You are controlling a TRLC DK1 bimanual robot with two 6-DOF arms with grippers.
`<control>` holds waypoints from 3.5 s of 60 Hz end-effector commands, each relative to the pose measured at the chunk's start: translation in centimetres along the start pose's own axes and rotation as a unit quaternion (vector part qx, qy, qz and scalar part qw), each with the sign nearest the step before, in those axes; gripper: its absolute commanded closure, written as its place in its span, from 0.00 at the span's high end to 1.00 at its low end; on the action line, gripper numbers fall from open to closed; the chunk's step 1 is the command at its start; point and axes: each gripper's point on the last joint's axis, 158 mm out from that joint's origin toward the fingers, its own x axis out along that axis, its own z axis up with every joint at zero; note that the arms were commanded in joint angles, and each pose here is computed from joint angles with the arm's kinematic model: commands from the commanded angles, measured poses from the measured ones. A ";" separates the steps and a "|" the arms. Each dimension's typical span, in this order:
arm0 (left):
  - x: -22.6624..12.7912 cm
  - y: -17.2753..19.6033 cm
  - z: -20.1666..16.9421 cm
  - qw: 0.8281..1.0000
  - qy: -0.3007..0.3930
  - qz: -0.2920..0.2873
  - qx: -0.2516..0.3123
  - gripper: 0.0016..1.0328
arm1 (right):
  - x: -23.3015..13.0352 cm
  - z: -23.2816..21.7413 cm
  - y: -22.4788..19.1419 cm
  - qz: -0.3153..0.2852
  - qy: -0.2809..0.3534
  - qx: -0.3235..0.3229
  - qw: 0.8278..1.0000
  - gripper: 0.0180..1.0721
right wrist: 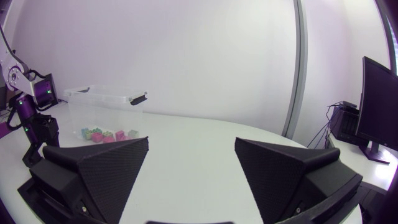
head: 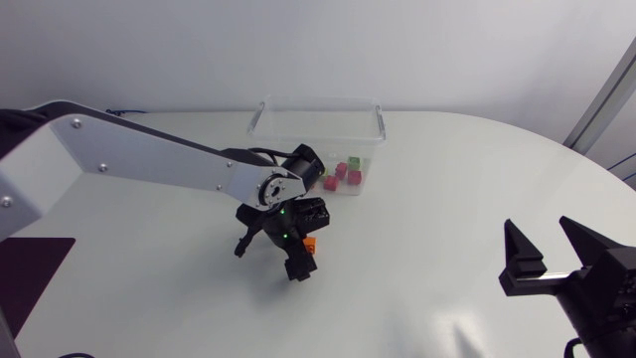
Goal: Place the duplo bricks in the container
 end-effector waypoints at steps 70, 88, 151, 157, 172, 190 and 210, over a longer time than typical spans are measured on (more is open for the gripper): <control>0.6 0.5 0.5 0.991 0.026 -0.055 0.122 0.31 | 0.1 -0.5 0.3 0.007 0.000 0.000 1.000 0.95; -1.2 1.4 1.2 0.994 -0.004 -0.052 0.100 0.30 | 0.1 -0.5 0.3 0.007 0.000 0.000 1.000 0.95; -18.7 17.2 6.2 0.963 -0.211 0.149 -0.070 0.29 | 0.1 -0.5 0.3 0.007 0.000 -0.001 1.000 0.95; -19.9 19.4 7.0 0.957 -0.222 0.167 -0.087 0.29 | 0.1 -0.5 0.3 0.007 0.000 0.000 1.000 0.95; -18.6 22.8 8.0 0.949 -0.227 0.174 -0.131 0.29 | 0.1 -0.5 0.3 0.007 0.000 0.000 1.000 0.95; -15.3 24.8 7.8 0.948 -0.202 0.184 -0.160 0.30 | 0.1 -0.5 0.3 0.007 0.000 0.000 1.000 0.95; -17.2 25.4 7.6 0.941 -0.207 0.204 -0.171 0.97 | 0.1 -0.5 0.3 0.007 0.000 0.000 1.000 0.95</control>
